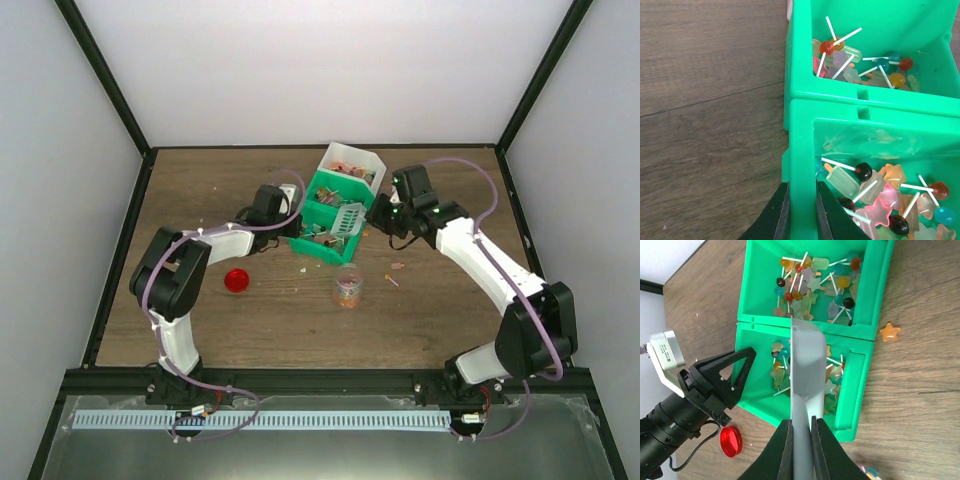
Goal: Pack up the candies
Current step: Scoop the fake candies from the storage box.
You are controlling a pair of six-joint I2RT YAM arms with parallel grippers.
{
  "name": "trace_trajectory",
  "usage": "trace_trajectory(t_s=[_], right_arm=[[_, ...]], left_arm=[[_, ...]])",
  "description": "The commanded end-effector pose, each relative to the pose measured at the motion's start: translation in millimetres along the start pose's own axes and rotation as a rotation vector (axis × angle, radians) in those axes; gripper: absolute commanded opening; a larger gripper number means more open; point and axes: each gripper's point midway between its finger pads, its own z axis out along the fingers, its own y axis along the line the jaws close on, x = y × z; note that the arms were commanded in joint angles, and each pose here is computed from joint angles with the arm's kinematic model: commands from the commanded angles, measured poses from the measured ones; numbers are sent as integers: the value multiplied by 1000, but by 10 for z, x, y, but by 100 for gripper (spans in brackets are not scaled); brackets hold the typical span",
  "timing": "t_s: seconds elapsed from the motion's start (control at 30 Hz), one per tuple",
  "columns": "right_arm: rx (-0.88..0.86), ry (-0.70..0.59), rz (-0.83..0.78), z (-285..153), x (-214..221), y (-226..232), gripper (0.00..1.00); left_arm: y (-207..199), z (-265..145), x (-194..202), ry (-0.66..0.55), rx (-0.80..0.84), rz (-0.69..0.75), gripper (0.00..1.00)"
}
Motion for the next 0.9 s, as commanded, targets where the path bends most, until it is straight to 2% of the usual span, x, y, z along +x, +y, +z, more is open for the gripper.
trace_trajectory(t_s=[0.0, 0.3, 0.57, 0.87], right_arm=[[30, -49, 3, -193, -127, -89, 1], [89, 45, 16, 36, -48, -210, 1], [184, 26, 16, -85, -149, -258, 1], [128, 27, 21, -334, 13, -52, 1]], left_arm=[[-109, 132, -132, -33, 13, -14, 4], [-118, 204, -163, -41, -7, -19, 4], [-113, 203, -186, -46, -14, -4, 4], [-147, 206, -245, -66, -10, -13, 4]])
